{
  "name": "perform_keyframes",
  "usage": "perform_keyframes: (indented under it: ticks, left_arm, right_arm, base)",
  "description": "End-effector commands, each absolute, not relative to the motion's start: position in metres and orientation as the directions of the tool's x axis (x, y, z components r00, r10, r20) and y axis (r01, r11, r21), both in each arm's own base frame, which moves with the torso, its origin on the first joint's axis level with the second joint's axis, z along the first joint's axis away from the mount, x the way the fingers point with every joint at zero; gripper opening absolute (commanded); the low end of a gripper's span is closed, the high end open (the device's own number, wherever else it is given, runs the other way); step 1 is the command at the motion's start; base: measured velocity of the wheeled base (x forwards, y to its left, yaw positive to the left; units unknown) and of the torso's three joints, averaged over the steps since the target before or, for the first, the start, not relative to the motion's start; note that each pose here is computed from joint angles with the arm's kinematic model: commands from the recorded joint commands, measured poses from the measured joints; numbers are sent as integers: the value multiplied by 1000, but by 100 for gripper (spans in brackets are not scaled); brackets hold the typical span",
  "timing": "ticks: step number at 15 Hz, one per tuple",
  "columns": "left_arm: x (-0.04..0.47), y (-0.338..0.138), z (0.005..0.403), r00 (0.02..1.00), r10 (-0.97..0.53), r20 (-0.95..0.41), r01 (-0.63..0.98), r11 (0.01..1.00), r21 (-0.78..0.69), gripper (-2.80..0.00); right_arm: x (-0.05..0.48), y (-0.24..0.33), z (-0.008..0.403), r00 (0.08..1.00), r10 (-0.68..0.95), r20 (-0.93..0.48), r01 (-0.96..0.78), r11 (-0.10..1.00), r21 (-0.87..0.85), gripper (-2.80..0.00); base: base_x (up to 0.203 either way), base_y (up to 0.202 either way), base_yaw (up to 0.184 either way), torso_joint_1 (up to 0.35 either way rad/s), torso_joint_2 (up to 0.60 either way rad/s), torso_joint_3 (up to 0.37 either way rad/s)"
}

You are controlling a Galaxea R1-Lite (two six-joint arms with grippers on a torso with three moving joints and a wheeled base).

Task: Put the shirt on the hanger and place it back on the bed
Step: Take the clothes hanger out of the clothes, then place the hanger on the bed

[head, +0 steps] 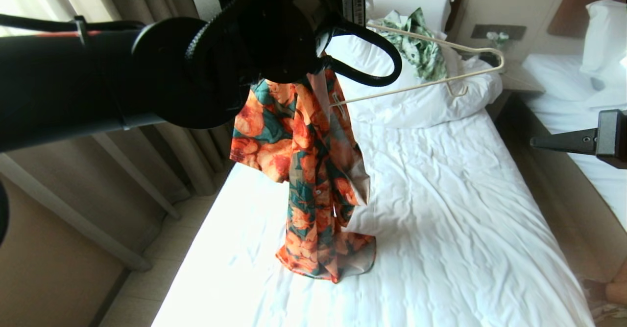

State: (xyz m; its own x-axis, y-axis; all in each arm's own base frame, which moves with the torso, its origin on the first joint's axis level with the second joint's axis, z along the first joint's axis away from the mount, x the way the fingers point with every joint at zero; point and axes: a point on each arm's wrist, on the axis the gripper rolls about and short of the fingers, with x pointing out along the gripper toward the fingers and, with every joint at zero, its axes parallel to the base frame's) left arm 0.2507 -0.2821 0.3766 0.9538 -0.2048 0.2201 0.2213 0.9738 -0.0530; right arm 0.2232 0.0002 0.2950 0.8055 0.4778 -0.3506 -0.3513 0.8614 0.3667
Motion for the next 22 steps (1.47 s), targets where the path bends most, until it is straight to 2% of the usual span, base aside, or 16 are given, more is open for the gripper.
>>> perform_keyframes:
  ticks: [1,6,9,11,13,16,19,22]
  left_arm:
    - [253,-283,372,959,-203,200,237,958,-162,-280]
    - [251,-272,361,944,-325,53,305,801,-516,-280]
    - [270,-261,336,926,-373,-52,288,790,-541,-280]
    - [287,-264,306,919,-367,-143,254,831,-495,-280]
    - [310,-271,259,908,-330,-259,224,903,-365,-280]
    - [343,-280,193,889,-259,-377,186,958,-217,-280]
    - [366,-288,128,861,-154,-484,156,987,-36,-280]
    - [376,-294,59,800,-87,-594,157,985,66,-280]
  right_arm:
    - [222,-2,297,812,470,-346,-345,864,365,-280]
    - [215,-16,297,843,415,-343,-287,886,365,-280]
    - [212,-17,292,840,411,-354,-279,887,368,-280]
    - [213,-17,289,835,413,-363,-275,885,375,-280]
    - [208,-16,282,823,420,-381,-272,882,386,-280]
    - [192,-13,278,810,457,-368,-307,865,396,-280]
    - [187,-12,280,808,469,-356,-323,859,396,-280]
    - [172,-9,285,814,480,-327,-350,854,385,-280]
  base:
    - [0,0,0,0,0,0]
    - [0,0,0,0,0,0]
    - [0,0,0,0,0,0]
    - [0,0,0,0,0,0]
    - [0,0,0,0,0,0]
    - [0,0,0,0,0,0]
    - [0,0,0,0,0,0]
    - [0,0,0,0,0,0]
